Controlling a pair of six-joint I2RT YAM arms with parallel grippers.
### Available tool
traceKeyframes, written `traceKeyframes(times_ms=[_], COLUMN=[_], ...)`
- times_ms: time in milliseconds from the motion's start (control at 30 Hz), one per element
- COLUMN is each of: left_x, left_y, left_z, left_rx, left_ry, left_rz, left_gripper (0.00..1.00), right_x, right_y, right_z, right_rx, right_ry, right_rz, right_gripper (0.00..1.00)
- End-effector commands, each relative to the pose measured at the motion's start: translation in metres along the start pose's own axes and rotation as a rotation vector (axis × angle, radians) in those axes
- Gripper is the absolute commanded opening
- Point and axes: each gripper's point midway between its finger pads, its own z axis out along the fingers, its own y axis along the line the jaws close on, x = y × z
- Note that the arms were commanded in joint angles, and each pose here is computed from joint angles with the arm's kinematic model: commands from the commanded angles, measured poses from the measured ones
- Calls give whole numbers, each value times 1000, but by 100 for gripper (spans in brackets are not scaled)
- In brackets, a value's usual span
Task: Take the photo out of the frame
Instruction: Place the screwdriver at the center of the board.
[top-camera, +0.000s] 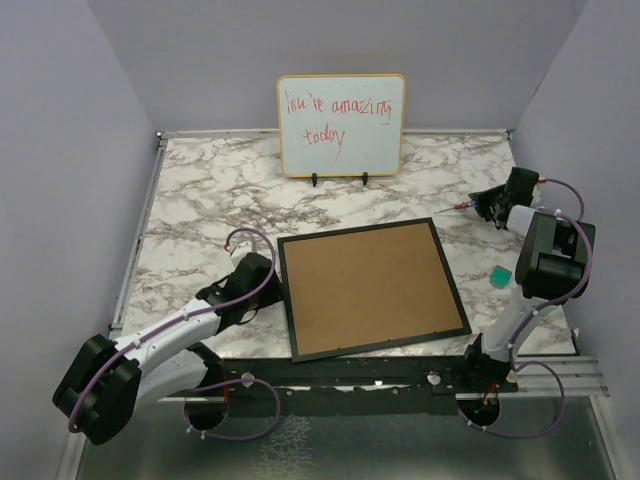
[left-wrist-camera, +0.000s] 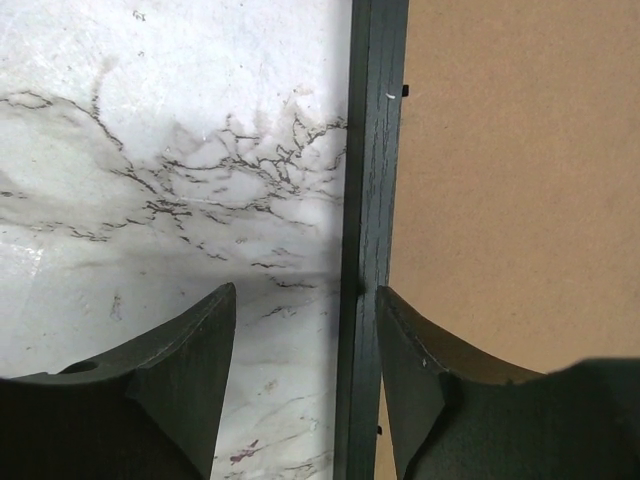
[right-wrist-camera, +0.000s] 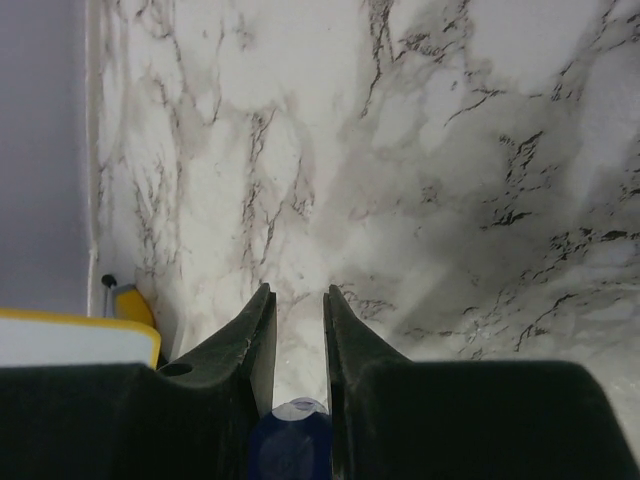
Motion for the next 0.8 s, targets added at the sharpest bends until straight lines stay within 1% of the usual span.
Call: traceKeyframes(times_ms=[0,133,233,333,500,567,633,667,767], left_x=[6,-6,-22,-35,-45,-49,-51,-52,-52], left_y=[4,-15,-28,-37,-45,-46,-46,-45,-45], left_z=[-6,-14,-20,-26,-38,-43,-47,-49,-53], left_rx=[-18,33,55,75,98,106,112,115,124], left_ry=[60,68,42,20,16,5,-6,-12,-20], left_rz=[40,49,60,72,105,110,107,103,91], left_gripper=[59,59,60,61,62,63,64,65,65], right_x=[-6,2,6,12,24,24,29,31,30], right_y=[-6,-17,-26,-30,-35,-36,-37,-39,-45], right_z=[17,29,29,31,29,25,24,23,23], right_rx=[55,107,169,206,241,250,261,279,315], right_ry=[-14,32,49,82,104,82,91,96,69], right_rz=[21,0,-25,-20,-7,-7,-9,-6,3], right_gripper=[1,1,1,5,14,22,29,31,32])
